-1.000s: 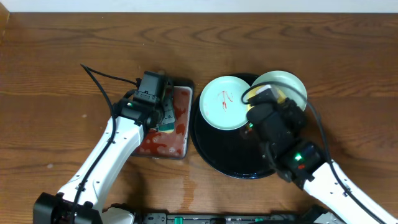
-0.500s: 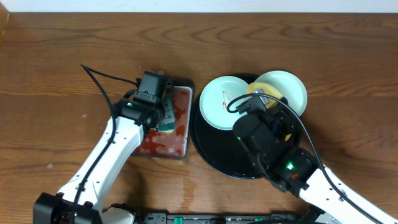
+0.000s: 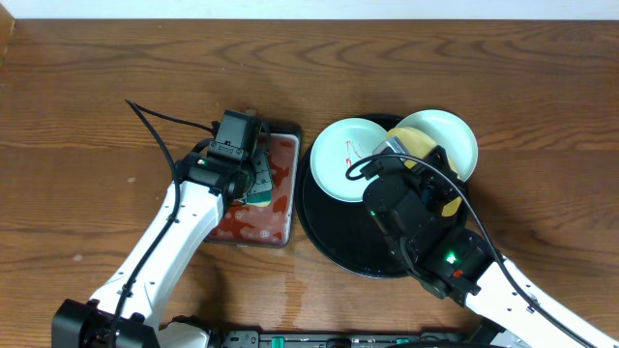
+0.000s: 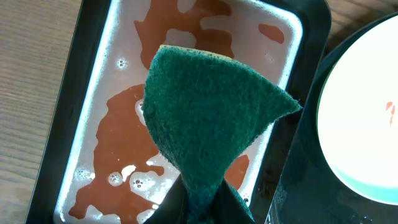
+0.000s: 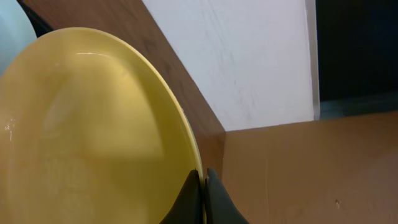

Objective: Clean dirty plates on tray and stack at the side
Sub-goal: 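Lift the yellow plate off the black tray and carry it right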

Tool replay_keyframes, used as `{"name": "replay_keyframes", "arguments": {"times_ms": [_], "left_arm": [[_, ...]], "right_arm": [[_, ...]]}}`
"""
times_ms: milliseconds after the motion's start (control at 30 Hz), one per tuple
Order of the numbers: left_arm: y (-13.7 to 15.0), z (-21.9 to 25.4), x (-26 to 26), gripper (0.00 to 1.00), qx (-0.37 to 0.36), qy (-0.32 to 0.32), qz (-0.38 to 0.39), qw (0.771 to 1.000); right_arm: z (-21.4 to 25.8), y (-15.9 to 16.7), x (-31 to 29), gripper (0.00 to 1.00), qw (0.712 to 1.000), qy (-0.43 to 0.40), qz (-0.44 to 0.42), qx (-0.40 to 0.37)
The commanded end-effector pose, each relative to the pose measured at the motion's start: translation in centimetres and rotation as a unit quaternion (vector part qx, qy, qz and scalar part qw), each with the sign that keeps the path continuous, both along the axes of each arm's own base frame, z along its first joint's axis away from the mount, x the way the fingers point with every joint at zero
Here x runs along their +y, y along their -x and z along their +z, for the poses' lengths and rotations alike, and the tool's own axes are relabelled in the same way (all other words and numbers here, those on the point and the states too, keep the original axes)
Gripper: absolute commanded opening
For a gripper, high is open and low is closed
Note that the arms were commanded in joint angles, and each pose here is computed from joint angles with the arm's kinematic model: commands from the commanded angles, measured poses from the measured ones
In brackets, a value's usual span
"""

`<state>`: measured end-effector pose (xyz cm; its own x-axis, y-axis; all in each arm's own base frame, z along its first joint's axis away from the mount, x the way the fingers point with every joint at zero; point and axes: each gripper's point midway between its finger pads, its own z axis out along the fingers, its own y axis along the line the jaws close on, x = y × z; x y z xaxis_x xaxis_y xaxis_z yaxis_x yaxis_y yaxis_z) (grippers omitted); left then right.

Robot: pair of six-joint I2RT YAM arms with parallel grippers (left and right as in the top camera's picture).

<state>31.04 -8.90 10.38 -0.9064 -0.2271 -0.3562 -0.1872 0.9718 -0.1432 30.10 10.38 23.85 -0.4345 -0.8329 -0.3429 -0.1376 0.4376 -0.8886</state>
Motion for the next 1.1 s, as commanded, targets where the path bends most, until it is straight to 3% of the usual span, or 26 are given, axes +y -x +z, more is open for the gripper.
{"name": "replay_keyframes", "arguments": {"times_ms": [0,167,267,367,467,500,633,833,1067], "left_arm": [[0.1,0.3,0.3,0.08,-0.006,-0.004,0.001,1.0],[0.1,0.3,0.3,0.08,-0.006,-0.004,0.001,1.0],[0.1,0.3,0.3,0.08,-0.006,-0.004,0.001,1.0],[0.1,0.3,0.3,0.08,-0.006,-0.004,0.001,1.0],[0.1,0.3,0.3,0.08,-0.005,-0.004,0.001,1.0],[0.2,0.3,0.4,0.08,-0.004,-0.004,0.001,1.0],[0.2,0.3,0.4,0.08,-0.004,-0.004,0.001,1.0],[0.2,0.3,0.4,0.08,-0.004,-0.004,0.001,1.0],[0.2,0.3,0.4,0.08,-0.004,-0.004,0.001,1.0]], "right_arm": [[1.3,0.0,0.3,0.01,1.0,-0.007,0.003,-0.014],[1.3,-0.2,-0.3,0.01,0.997,-0.06,-0.024,-0.035],[0.5,-0.8,-1.6,0.01,0.981,-0.171,-0.074,-0.058],[-2.1,-1.4,-2.4,0.01,0.949,-0.296,-0.108,-0.027],[-4.7,-1.8,-4.7,0.01,0.888,-0.421,-0.183,-0.002],[-5.8,-1.9,-7.0,0.01,0.848,-0.474,-0.239,-0.002],[-7.2,-2.0,-12.1,0.01,0.764,-0.553,-0.332,-0.02],[-9.5,-0.6,-20.2,0.01,0.628,-0.632,-0.45,-0.056],[-12.9,2.5,-27.1,0.01,0.511,-0.65,-0.555,-0.095]]}}
